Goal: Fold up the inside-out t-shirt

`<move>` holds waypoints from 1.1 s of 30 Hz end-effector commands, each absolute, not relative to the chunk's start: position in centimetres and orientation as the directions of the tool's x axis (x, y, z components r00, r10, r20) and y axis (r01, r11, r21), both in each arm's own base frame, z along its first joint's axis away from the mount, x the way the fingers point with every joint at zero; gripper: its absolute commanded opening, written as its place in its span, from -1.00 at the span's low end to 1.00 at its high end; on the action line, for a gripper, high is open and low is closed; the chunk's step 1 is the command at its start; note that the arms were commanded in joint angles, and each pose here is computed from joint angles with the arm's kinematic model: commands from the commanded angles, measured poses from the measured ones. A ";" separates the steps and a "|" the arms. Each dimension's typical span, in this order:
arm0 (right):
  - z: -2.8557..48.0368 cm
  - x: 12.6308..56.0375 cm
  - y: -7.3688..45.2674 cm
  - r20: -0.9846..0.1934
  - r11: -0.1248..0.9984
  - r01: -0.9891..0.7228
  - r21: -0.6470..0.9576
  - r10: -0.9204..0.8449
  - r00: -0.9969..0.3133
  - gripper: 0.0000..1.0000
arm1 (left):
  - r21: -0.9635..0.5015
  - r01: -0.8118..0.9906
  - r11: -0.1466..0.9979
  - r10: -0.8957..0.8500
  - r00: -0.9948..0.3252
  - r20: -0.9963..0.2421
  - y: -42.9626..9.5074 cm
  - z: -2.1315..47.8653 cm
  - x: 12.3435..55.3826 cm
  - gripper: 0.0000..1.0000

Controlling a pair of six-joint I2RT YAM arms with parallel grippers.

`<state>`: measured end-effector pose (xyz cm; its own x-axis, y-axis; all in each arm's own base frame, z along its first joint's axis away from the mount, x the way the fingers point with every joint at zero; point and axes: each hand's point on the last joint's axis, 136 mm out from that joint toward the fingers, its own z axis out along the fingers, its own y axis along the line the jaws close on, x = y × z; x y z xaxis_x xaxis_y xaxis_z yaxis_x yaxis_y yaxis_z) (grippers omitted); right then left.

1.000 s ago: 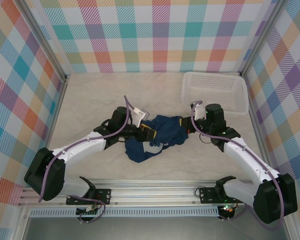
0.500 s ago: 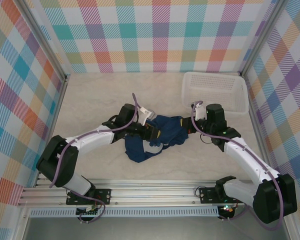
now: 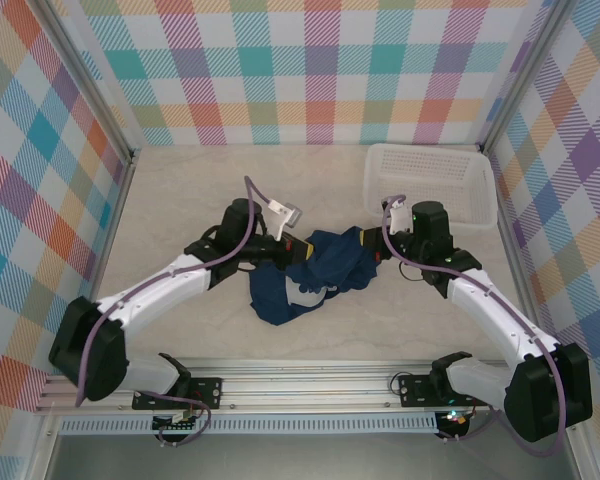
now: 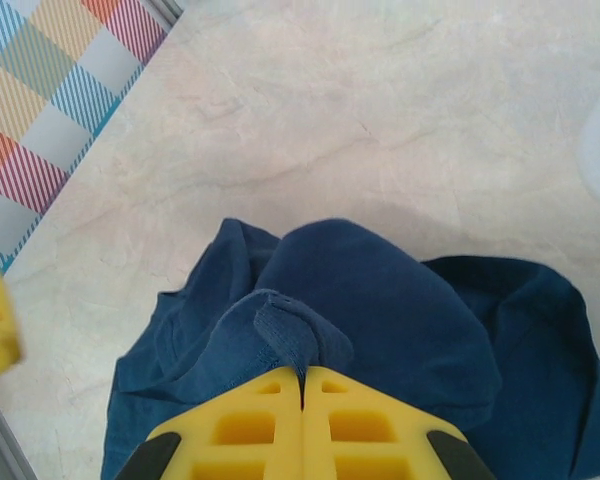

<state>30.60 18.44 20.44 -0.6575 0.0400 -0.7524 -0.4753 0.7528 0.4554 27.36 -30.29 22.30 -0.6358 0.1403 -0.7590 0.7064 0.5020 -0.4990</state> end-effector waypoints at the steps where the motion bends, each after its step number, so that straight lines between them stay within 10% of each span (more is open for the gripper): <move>1: 22.8 31.5 18.4 -0.786 0.752 -0.487 0.444 0.066 -0.615 -1.00 | -0.478 0.619 0.623 0.082 -0.659 -0.748 -28.5 22.9 28.9 -0.94; 6: 22.7 31.7 17.7 -0.787 0.780 -0.456 0.428 0.074 -0.613 -1.00 | -0.570 0.534 0.625 0.123 -0.787 -0.604 -29.4 19.2 27.7 -0.29; 12: 24.0 31.7 17.2 -0.800 0.771 -0.432 0.469 0.163 -0.577 -1.00 | -0.645 0.527 0.553 0.141 -0.822 -0.551 -31.6 19.0 27.2 0.01; 33: 24.0 31.8 16.4 -0.795 0.782 -0.393 0.485 0.206 -0.571 -1.00 | -0.718 0.501 0.483 0.200 -0.862 -0.466 -35.0 17.2 27.9 0.12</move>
<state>31.51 16.64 23.16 -0.5984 0.1889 -0.7786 -0.3870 0.7828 0.4873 28.55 -33.91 16.44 -0.8656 0.1834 -0.4660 0.4870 0.5247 -0.6982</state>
